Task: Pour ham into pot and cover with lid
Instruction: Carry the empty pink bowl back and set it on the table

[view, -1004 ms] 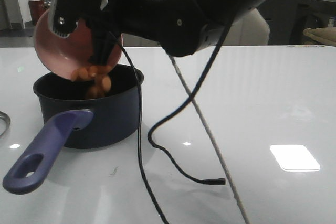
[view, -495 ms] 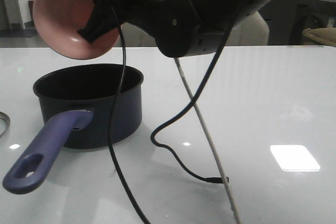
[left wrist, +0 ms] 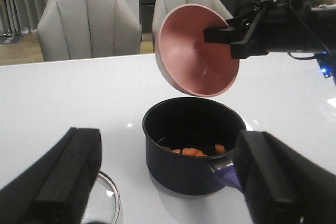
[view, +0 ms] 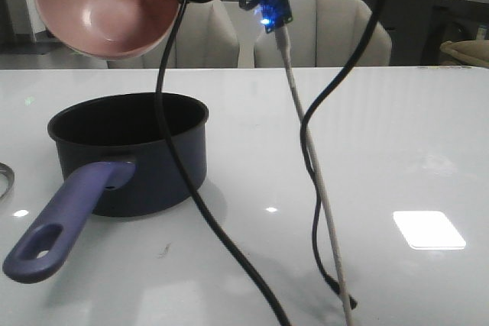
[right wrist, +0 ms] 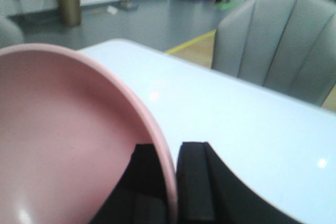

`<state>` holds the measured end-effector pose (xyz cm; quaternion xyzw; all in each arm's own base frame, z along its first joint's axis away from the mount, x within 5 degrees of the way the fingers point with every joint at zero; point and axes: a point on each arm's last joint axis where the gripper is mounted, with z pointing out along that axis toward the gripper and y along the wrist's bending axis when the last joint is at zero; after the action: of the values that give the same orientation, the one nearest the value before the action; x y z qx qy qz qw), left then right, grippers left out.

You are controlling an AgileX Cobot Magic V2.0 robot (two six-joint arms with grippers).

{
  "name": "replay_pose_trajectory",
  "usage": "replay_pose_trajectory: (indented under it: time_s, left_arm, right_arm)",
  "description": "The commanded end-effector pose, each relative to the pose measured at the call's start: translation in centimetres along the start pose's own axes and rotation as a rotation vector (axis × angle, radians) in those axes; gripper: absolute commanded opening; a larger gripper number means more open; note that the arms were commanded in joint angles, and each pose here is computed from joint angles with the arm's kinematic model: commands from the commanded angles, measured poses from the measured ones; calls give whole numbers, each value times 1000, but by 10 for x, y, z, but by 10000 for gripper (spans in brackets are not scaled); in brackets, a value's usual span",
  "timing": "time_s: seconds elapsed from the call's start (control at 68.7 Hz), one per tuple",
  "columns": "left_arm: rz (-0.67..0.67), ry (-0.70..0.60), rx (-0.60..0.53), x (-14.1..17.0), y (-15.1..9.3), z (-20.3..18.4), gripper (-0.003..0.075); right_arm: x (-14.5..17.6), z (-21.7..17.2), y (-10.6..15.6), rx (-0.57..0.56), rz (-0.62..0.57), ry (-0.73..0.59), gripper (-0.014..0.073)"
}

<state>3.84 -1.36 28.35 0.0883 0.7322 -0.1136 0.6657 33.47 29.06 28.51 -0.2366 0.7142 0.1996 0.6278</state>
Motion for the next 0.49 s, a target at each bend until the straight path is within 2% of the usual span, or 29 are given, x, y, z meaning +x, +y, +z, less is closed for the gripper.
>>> replay_pose_trajectory:
  time_s: [0.0,0.189,0.48]
  left_arm:
    - [-14,-100,8,-15,-1,-2,552]
    - [-14,-100,8,-15,-1,-2,552]
    - [-14,-100,8,-15,-1,-2,552]
  right_arm:
    - [-53,-30,-8,-16,33,-55,141]
    - [-57,-53,-27,-54,44,154,141]
    - [-47,-80,-93,22,109,419,141]
